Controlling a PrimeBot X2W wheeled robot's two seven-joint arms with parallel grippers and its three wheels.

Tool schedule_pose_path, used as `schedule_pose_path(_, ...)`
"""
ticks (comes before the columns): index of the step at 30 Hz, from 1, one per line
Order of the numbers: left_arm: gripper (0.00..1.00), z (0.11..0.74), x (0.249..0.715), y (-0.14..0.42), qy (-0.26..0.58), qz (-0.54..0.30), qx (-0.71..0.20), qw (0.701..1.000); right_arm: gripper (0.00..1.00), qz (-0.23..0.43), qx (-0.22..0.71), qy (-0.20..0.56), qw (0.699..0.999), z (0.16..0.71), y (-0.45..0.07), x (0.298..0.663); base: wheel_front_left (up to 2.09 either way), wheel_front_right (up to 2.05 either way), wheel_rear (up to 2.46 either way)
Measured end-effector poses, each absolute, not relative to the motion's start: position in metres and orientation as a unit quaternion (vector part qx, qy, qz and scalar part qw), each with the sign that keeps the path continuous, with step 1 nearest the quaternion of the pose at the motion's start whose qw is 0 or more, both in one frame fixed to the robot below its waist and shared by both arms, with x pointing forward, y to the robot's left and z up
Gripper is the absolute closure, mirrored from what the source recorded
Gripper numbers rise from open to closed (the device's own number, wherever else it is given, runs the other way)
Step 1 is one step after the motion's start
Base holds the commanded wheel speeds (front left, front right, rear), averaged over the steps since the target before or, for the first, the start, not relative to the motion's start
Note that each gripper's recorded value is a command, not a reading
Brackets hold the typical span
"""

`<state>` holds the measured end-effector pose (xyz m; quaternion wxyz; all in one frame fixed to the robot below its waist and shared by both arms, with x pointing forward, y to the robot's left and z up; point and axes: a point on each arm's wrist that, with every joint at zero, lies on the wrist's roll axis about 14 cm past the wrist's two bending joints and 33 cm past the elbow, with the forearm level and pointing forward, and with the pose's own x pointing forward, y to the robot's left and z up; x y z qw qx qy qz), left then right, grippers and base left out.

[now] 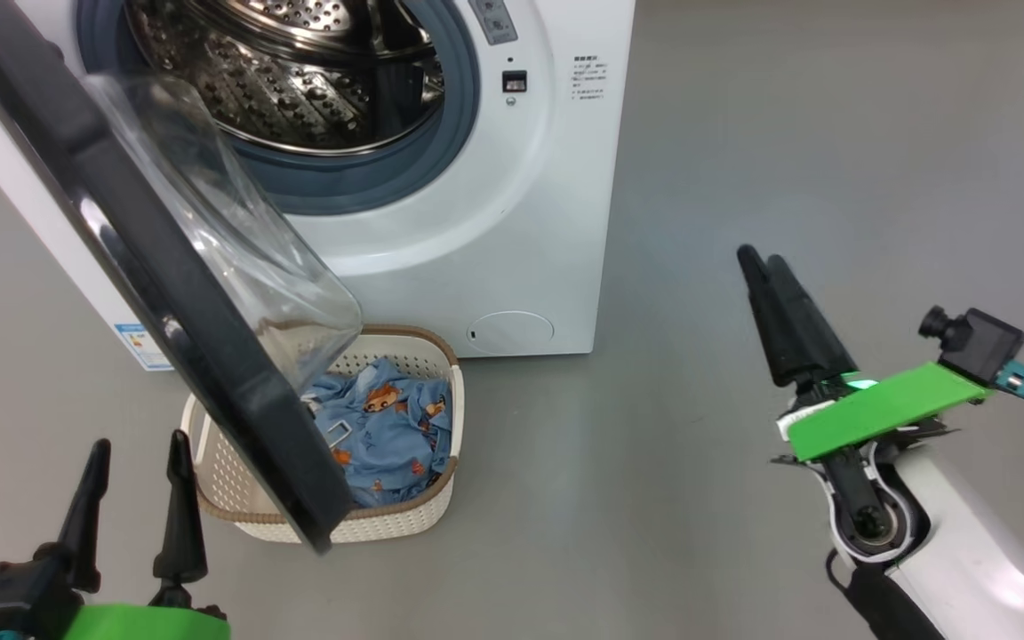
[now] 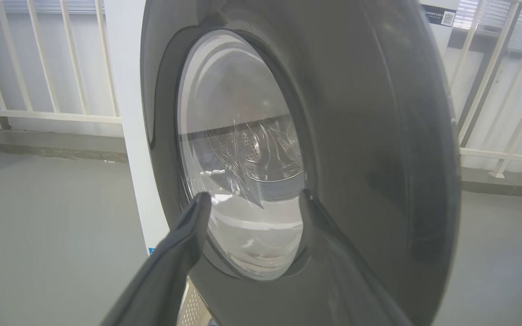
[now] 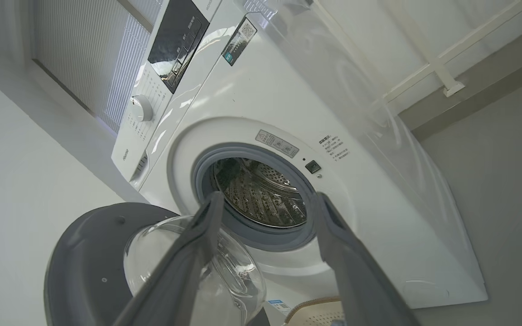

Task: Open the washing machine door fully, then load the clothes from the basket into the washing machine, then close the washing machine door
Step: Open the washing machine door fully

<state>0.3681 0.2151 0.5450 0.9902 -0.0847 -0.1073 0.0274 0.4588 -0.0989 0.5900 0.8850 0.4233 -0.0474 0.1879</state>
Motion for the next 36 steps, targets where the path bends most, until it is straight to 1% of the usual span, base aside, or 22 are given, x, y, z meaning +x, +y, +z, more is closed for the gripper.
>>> schedule_pose_path(5, 0.00, 0.548, 0.370, 0.213, -0.112, 0.024, -0.085, 0.990, 0.00, 0.146, 0.354, -0.093, 0.919, 0.593, -0.131, 0.458, 0.00, 0.00, 0.00)
schedule_pose_path(9, 0.00, 0.546, 0.367, 0.213, -0.109, 0.024, -0.085, 0.990, 0.00, 0.102, 0.308, -0.114, 0.939, 0.585, -0.152, 0.450, 0.00, 0.00, 0.00)
schedule_pose_path(12, 0.00, 0.546, 0.367, 0.213, -0.109, 0.023, -0.085, 0.990, 0.00, 0.089, 0.274, -0.117, 0.950, 0.579, -0.155, 0.440, 0.00, 0.00, 0.00)
schedule_pose_path(15, 0.00, 0.547, 0.366, 0.212, -0.110, 0.022, -0.085, 0.990, 0.00, 0.094, 0.231, -0.115, 0.962, 0.573, -0.152, 0.431, 0.00, 0.00, 0.00)
schedule_pose_path(22, 0.00, 0.546, 0.361, 0.214, -0.109, 0.025, -0.085, 0.990, 0.00, 0.088, 0.148, -0.098, 0.980, 0.554, -0.156, 0.413, 0.00, 0.00, 0.00)
schedule_pose_path(28, 0.00, 0.547, 0.357, 0.216, -0.112, 0.028, -0.083, 0.990, 0.00, 0.090, 0.096, -0.082, 0.988, 0.539, -0.152, 0.397, 0.00, 0.00, 0.00)
schedule_pose_path(36, 0.00, 0.547, 0.353, 0.217, -0.111, 0.029, -0.084, 0.990, 0.00, 0.075, 0.068, -0.071, 0.992, 0.529, -0.153, 0.380, 0.00, 0.00, 0.00)
